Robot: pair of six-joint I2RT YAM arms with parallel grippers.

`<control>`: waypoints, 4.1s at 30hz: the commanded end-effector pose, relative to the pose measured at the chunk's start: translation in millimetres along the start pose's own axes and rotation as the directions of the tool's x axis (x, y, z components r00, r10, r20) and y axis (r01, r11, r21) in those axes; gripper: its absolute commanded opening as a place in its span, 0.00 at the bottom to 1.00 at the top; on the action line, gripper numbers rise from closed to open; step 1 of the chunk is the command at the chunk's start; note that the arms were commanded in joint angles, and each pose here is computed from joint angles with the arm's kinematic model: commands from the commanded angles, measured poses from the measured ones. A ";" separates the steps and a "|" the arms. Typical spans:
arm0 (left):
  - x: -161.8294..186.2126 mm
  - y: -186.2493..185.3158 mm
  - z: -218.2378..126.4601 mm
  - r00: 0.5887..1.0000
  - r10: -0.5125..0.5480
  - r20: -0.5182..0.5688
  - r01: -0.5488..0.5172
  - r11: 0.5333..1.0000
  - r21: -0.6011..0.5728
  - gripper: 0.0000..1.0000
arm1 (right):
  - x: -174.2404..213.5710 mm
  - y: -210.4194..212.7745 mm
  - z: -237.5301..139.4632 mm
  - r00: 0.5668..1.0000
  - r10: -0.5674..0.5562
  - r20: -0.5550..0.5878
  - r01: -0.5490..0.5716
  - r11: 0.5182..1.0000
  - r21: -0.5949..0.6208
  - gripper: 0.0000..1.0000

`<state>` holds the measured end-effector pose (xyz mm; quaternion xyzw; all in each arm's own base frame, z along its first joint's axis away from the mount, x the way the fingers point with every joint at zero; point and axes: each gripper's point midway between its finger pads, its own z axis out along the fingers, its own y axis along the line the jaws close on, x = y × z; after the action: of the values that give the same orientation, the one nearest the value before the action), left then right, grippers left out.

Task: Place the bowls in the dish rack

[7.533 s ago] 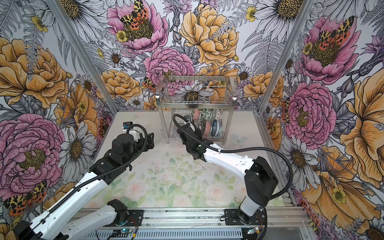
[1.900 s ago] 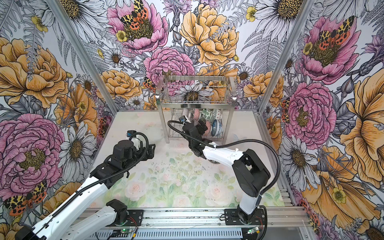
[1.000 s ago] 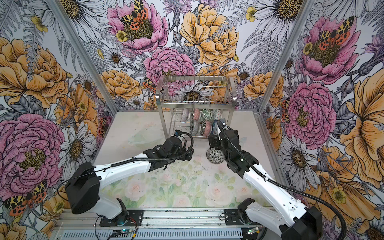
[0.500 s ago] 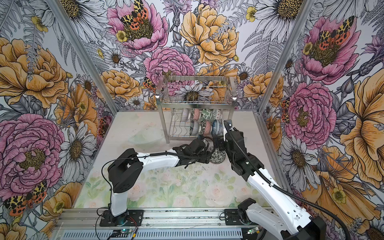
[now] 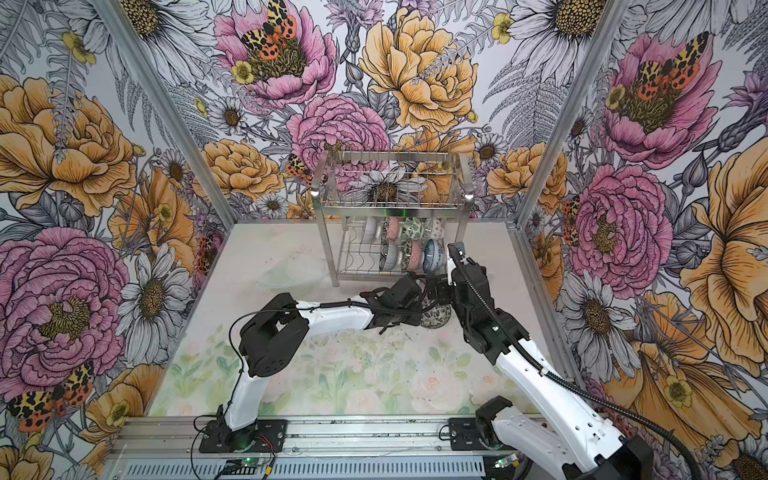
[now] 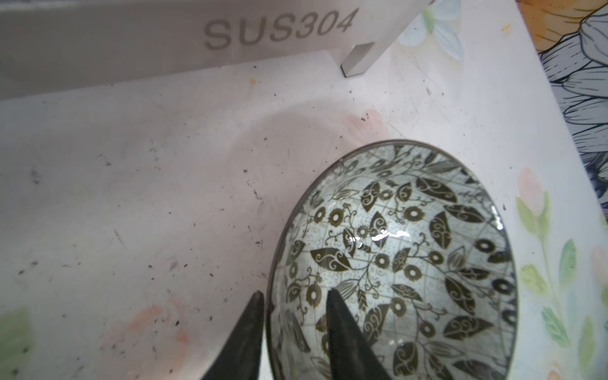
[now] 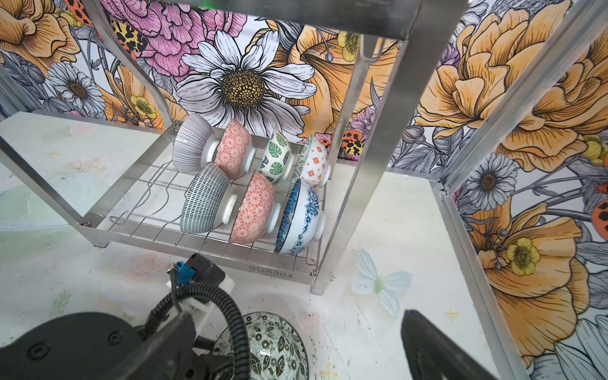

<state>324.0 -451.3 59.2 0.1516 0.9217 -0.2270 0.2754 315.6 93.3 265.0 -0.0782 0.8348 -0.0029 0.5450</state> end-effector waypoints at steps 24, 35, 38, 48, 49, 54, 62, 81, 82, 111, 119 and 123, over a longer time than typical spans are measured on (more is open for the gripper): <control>-43.5 74.9 -189.0 0.941 -0.042 0.336 0.099 0.983 -0.156 0.00 | -7.1 44.4 -0.7 0.995 0.088 -0.050 -0.096 0.981 -0.167 1.00; -48.9 128.2 -259.5 0.867 -0.092 0.491 0.197 0.966 -0.168 0.00 | -22.6 155.6 -38.0 0.999 0.030 -0.017 -0.034 0.892 -0.450 1.00; -53.2 128.4 -272.0 0.849 -0.093 0.521 0.198 0.969 -0.150 0.00 | -25.6 171.7 -34.6 0.999 0.030 -0.030 -0.041 0.882 -0.469 0.99; -53.4 122.4 -290.0 0.817 -0.107 0.566 0.194 0.977 -0.094 0.00 | -33.0 205.9 2.5 0.990 0.129 -0.062 -0.143 0.893 -0.427 0.67; -53.3 122.1 -290.7 0.816 -0.108 0.567 0.193 0.977 -0.091 0.00 | -33.9 207.7 4.5 0.988 0.139 -0.064 -0.153 0.892 -0.425 0.59; -53.3 120.7 -293.8 0.810 -0.109 0.576 0.187 0.979 -0.077 0.00 | -37.8 219.0 8.5 0.985 0.160 -0.072 -0.175 0.881 -0.440 0.15; -47.6 122.4 -289.7 0.825 -0.098 0.557 0.170 0.982 -0.080 0.06 | -42.5 216.5 11.3 0.984 0.169 -0.054 -0.176 0.896 -0.407 0.00; -23.6 233.7 -326.9 0.832 -0.101 0.546 0.310 0.900 -0.306 0.99 | -58.2 158.6 94.1 0.984 -0.171 0.055 0.140 0.923 0.358 0.00; -23.0 235.3 -325.7 0.833 -0.101 0.544 0.311 0.899 -0.310 0.98 | -58.2 159.0 97.6 0.983 -0.178 0.051 0.147 0.917 0.372 0.00; -27.2 262.8 -313.6 0.857 -0.090 0.507 0.300 0.888 -0.349 0.99 | -35.3 170.9 209.3 0.926 -0.374 -0.056 0.348 0.783 0.516 0.00; -27.7 260.9 -314.6 0.855 -0.094 0.511 0.299 0.893 -0.336 0.99 | -30.1 179.8 223.5 0.900 -0.428 -0.084 0.406 0.752 0.519 0.00; -26.8 260.7 -315.5 0.854 -0.094 0.512 0.300 0.893 -0.335 0.99 | -27.5 168.0 237.8 0.891 -0.440 -0.110 0.425 0.728 0.538 0.00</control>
<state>311.3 -74.7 215.3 -0.0720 0.8682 -0.0813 0.4841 511.0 285.3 159.6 -0.1418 0.7615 -0.3617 0.5189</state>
